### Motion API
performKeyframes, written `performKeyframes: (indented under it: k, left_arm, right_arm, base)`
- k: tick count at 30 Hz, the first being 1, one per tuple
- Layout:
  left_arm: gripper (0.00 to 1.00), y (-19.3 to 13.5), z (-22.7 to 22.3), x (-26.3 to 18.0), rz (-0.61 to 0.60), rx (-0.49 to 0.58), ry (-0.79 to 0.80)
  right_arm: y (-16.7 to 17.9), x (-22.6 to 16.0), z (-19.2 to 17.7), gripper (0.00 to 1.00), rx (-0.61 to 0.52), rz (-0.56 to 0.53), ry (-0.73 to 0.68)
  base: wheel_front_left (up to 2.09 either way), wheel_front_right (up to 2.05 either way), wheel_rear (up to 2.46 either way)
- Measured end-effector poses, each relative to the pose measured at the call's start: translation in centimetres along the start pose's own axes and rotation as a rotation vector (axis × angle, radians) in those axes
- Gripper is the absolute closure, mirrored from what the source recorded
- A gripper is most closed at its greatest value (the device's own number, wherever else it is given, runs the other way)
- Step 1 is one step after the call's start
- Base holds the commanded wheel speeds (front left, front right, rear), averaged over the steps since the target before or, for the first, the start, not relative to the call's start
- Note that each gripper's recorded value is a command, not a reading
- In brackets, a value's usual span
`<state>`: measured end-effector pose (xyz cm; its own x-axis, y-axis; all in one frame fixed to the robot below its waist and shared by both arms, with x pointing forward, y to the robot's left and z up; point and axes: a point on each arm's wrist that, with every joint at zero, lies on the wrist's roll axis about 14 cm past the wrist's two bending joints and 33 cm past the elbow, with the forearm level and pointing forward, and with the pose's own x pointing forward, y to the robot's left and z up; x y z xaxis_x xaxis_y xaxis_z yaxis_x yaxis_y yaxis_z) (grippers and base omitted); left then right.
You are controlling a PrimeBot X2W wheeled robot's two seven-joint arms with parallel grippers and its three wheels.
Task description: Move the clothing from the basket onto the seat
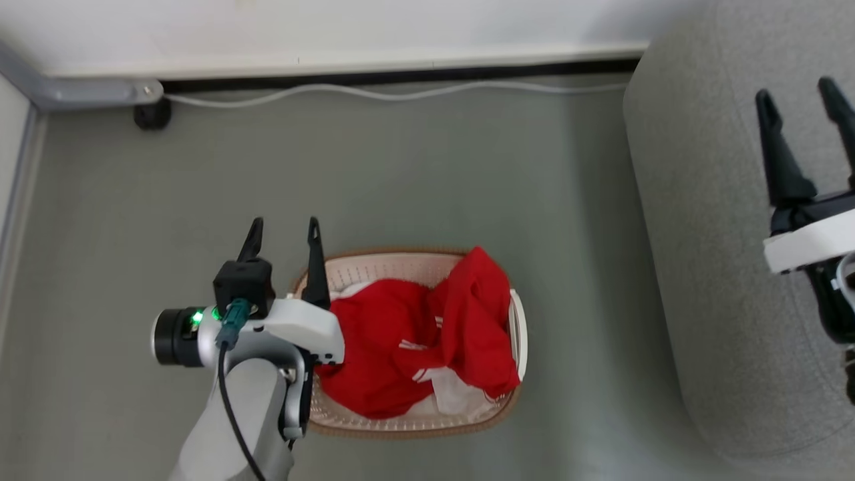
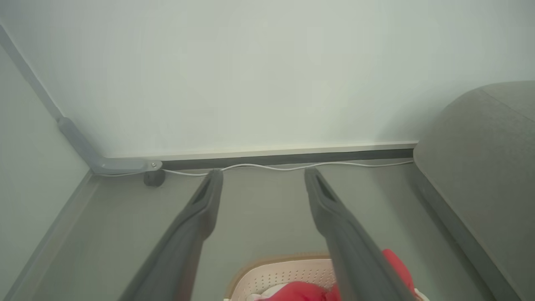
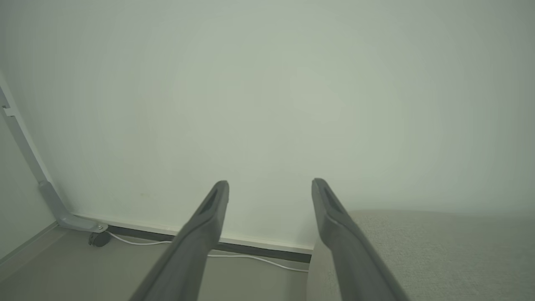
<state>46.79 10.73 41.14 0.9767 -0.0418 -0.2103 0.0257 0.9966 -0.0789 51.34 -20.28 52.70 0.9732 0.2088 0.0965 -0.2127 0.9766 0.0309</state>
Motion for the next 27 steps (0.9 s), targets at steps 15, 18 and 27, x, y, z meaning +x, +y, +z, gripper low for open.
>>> performKeyframes:
  k: [15,18,27]
  left_arm:
    - [0.0,-4.2,-10.3,4.1,-0.111,-0.081,0.257]
    - [0.0,-5.3,-13.0,4.1,-0.161,-0.106,0.332]
    - [0.0,-10.6,-16.5,3.1,-0.39,-0.225,0.467]
  right_arm:
    - [-2.2,4.1,-5.6,0.0,0.006,0.028,0.042]
    - [-2.6,4.2,-7.3,0.0,0.017,0.024,0.069]
    - [-3.4,3.8,-9.5,0.0,0.024,0.01,0.113]
  base:
    - [0.0,0.0,0.0]
    - [0.0,0.0,0.0]
    - [0.0,0.0,0.0]
